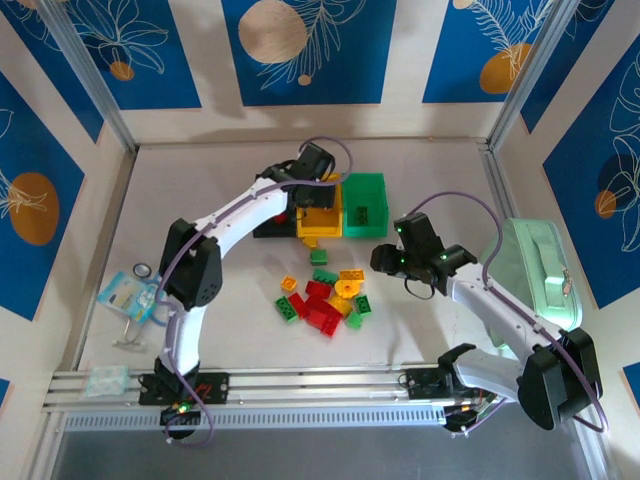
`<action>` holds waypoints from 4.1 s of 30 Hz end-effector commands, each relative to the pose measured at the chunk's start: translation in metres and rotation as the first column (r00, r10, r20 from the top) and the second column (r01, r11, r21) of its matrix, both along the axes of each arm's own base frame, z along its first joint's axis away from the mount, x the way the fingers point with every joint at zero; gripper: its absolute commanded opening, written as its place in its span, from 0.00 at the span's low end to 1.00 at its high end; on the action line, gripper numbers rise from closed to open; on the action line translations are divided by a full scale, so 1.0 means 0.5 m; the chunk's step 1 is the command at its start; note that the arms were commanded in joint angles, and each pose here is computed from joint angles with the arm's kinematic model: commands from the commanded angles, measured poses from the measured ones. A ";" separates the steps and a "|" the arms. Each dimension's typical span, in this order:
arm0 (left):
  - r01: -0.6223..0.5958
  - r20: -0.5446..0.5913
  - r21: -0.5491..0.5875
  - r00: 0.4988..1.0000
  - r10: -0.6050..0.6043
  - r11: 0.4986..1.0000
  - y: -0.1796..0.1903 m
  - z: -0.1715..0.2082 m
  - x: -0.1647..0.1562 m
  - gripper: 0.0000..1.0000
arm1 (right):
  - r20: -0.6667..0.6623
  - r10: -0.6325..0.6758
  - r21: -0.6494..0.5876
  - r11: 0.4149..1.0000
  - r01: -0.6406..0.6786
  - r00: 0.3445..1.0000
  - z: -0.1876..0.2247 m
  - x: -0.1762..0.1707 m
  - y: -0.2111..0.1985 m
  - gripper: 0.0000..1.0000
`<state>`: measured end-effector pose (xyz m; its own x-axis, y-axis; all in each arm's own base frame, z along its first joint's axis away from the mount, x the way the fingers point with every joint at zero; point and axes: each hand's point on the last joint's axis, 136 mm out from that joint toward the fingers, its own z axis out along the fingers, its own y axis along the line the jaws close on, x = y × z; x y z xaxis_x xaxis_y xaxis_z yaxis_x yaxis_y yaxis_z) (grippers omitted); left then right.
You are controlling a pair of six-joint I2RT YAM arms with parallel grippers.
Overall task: Sort the legos into containers by color
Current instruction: Place the lego in the container, then pick up the lego from the center of the table, then place the lego in the container, then move the lego to the center of the table.
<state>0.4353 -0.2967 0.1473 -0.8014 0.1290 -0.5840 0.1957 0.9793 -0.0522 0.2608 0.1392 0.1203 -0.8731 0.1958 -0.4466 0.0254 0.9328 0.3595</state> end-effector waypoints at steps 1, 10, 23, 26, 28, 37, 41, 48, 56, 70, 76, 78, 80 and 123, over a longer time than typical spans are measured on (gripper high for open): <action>-0.001 -0.005 -0.001 1.000 0.001 1.000 0.009 0.000 -0.055 0.76 | -0.016 -0.003 0.031 1.000 0.003 1.000 -0.006 -0.005 0.007 0.50; -0.030 -0.142 -0.025 0.990 0.026 0.999 0.018 -0.118 -0.145 0.71 | -0.034 0.022 0.035 0.999 -0.021 0.999 -0.014 0.009 0.034 0.49; -0.037 -0.180 -0.007 0.983 0.035 0.999 -0.001 -0.171 -0.138 0.62 | -0.029 0.015 0.009 1.000 -0.015 0.999 -0.018 -0.001 0.026 0.49; -0.038 -0.180 0.002 0.983 0.038 0.999 -0.003 -0.176 -0.132 0.61 | -0.029 0.012 0.009 1.000 -0.012 1.000 -0.019 -0.001 0.023 0.49; -0.035 -0.181 0.007 0.983 0.036 0.999 -0.006 -0.178 -0.129 0.59 | -0.030 0.012 0.009 1.000 -0.012 0.999 -0.021 -0.002 0.022 0.49; -0.033 -0.195 0.052 0.980 0.043 0.998 -0.003 -0.204 -0.121 0.53 | -0.031 0.000 0.012 1.000 0.000 1.000 -0.025 -0.002 0.014 0.48; -0.032 -0.200 0.073 0.979 0.046 0.997 0.000 -0.214 -0.119 0.49 | -0.029 -0.001 0.015 1.000 0.001 1.000 -0.024 -0.005 0.011 0.48; -0.036 -0.202 0.077 0.978 0.051 0.996 0.003 -0.215 -0.121 0.36 | -0.020 -0.007 0.020 1.000 0.007 1.000 -0.017 -0.003 0.007 0.48; -0.050 -0.179 0.049 0.982 0.058 0.998 0.019 -0.179 -0.145 0.33 | -0.019 -0.005 0.032 0.999 0.006 1.000 -0.013 0.004 0.014 0.47; -0.024 -0.074 -0.007 0.997 0.023 1.000 0.025 -0.072 -0.141 0.32 | -0.027 0.000 0.037 0.999 0.001 1.000 -0.017 -0.002 0.021 0.46; 0.010 -0.028 0.000 1.000 -0.010 1.000 -0.007 -0.034 -0.088 0.32 | -0.020 -0.003 0.036 0.999 0.004 1.000 -0.008 -0.006 0.018 0.46; 0.012 -0.030 -0.006 0.999 -0.012 1.000 -0.015 -0.032 -0.067 0.32 | -0.015 -0.002 0.033 0.999 0.003 1.000 -0.005 -0.010 0.016 0.46; 0.010 -0.022 -0.009 1.000 -0.010 1.000 -0.020 -0.027 -0.046 0.32 | -0.014 -0.007 0.029 1.000 0.007 1.000 -0.003 -0.014 0.011 0.46; -0.045 -0.235 -0.071 0.972 0.027 0.996 0.153 -0.184 -0.360 0.63 | -0.029 0.077 0.028 0.997 -0.076 0.997 -0.004 -0.006 0.079 0.50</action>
